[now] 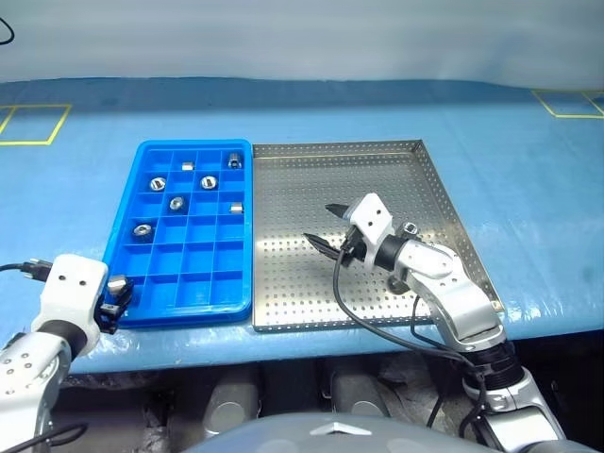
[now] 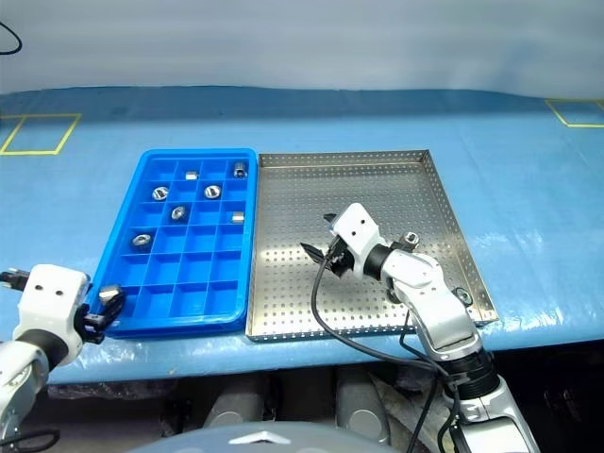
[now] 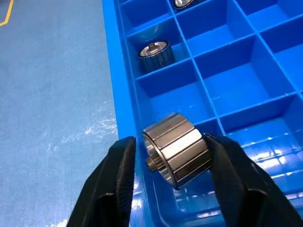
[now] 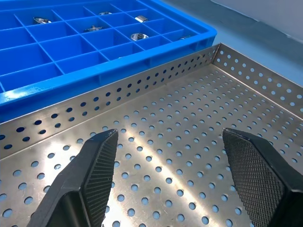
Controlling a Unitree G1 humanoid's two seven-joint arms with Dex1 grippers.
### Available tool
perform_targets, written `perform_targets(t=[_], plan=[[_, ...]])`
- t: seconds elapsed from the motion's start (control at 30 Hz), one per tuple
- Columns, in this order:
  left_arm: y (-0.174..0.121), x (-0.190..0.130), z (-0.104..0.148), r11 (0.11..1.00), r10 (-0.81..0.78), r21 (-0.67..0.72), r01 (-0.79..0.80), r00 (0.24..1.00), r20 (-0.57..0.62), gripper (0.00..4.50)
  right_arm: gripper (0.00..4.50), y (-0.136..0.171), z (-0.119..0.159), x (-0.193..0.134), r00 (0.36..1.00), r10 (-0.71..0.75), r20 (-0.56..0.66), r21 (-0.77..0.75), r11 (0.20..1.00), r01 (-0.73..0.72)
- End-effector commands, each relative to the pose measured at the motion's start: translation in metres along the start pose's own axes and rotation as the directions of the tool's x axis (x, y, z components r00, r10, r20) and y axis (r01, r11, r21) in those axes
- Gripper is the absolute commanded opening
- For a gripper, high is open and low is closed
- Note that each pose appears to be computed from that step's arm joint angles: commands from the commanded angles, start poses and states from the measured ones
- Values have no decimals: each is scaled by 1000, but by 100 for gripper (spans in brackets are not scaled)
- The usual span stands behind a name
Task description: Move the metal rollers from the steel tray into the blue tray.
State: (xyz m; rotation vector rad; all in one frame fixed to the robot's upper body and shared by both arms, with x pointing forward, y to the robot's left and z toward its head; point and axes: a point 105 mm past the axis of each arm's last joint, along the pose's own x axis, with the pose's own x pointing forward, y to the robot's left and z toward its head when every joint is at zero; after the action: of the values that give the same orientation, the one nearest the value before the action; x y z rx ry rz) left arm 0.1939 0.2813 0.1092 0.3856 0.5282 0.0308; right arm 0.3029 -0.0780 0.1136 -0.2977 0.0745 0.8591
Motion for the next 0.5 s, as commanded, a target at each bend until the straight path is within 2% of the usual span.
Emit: perform_targets(t=[0.03,0.13,0.2,0.27,0.4,0.5], plan=[[5,-1,6,1000,18,15,-18,1000,19,402,370,-5,11,-3,999,-26,39,-28,999,27],[-1,-1,26,999,-32,-31,36,991,133,402,370,-6,10,-4,999,-34,41,-26,999,35],[-17,-1,46,989,-119,-55,137,961,248,402,370,-7,10,-4,998,-41,40,-22,999,42],[-43,1,71,961,-237,-47,274,896,375,402,370,-12,4,-7,998,-67,10,-11,998,67],[-75,9,96,918,-348,-3,396,810,473,402,370,-22,-7,-13,992,-120,-42,-11,993,119],[-106,24,119,872,-409,-4,489,734,542,402,370,-38,-11,-21,972,-223,-72,-22,975,222]])
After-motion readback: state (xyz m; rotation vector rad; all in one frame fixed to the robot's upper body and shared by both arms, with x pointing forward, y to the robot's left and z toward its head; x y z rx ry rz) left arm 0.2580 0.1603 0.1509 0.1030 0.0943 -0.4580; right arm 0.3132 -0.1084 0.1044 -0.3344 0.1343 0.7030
